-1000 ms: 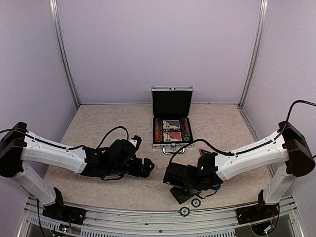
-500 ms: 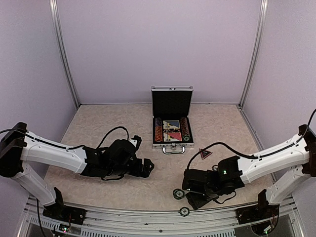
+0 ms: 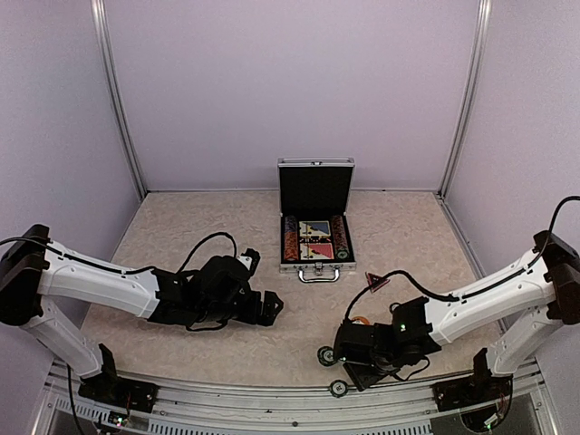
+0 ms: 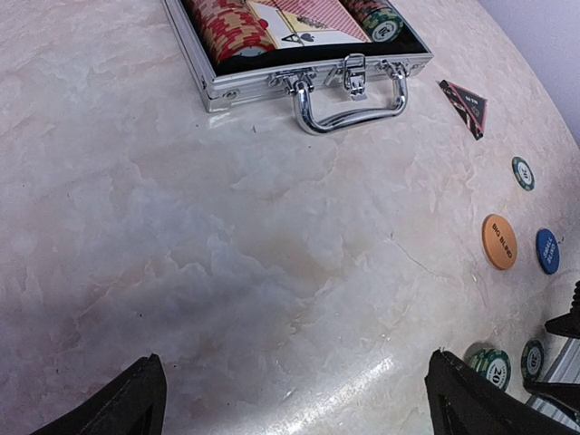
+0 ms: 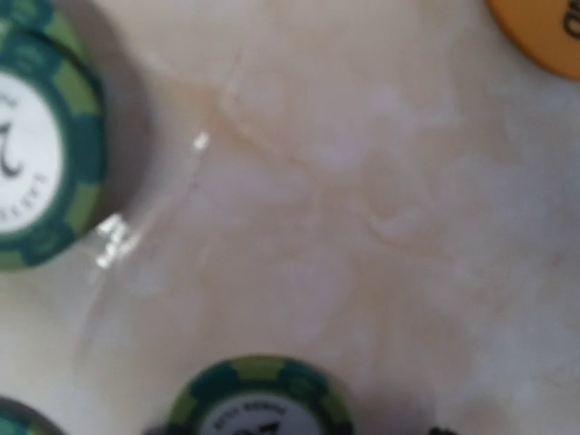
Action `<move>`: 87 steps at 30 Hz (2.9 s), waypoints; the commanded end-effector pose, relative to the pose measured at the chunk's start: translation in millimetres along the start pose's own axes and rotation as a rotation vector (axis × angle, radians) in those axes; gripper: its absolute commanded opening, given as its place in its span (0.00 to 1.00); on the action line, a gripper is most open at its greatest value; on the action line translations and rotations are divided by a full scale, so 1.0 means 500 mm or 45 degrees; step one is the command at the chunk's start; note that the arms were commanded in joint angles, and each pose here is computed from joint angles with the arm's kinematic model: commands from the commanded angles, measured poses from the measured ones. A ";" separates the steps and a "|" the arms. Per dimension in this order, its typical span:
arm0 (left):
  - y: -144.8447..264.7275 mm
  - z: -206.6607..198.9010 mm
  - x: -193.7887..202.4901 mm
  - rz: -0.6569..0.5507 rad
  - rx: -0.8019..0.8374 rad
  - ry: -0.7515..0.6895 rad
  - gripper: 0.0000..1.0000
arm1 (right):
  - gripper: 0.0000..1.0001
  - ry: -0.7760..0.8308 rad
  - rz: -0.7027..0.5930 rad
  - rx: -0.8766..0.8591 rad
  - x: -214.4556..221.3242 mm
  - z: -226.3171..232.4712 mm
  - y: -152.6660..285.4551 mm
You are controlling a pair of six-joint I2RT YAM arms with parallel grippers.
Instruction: Pack up texas hold em set
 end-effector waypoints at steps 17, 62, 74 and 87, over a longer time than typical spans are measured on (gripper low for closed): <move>0.006 -0.010 -0.013 -0.029 0.022 0.019 0.99 | 0.50 -0.051 0.026 -0.028 0.024 -0.002 -0.039; 0.003 0.001 -0.001 -0.021 0.009 0.019 0.99 | 0.43 0.129 -0.199 -0.017 -0.179 0.069 0.018; 0.003 0.004 0.000 -0.021 0.009 0.017 0.99 | 0.43 0.133 -0.168 -0.044 -0.171 0.073 0.009; 0.002 0.004 -0.001 -0.022 0.011 0.017 0.99 | 0.46 0.154 -0.131 -0.053 -0.156 0.083 -0.001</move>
Point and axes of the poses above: each gripper's point midway between its finger pads, its own y axis back along the fingers, its own z axis along the line the jaws close on, x = y × z, the point moved 7 cm from there along y, back along the fingers, and after that the axes turned 7 degrees about y, right-handed, at the moved point
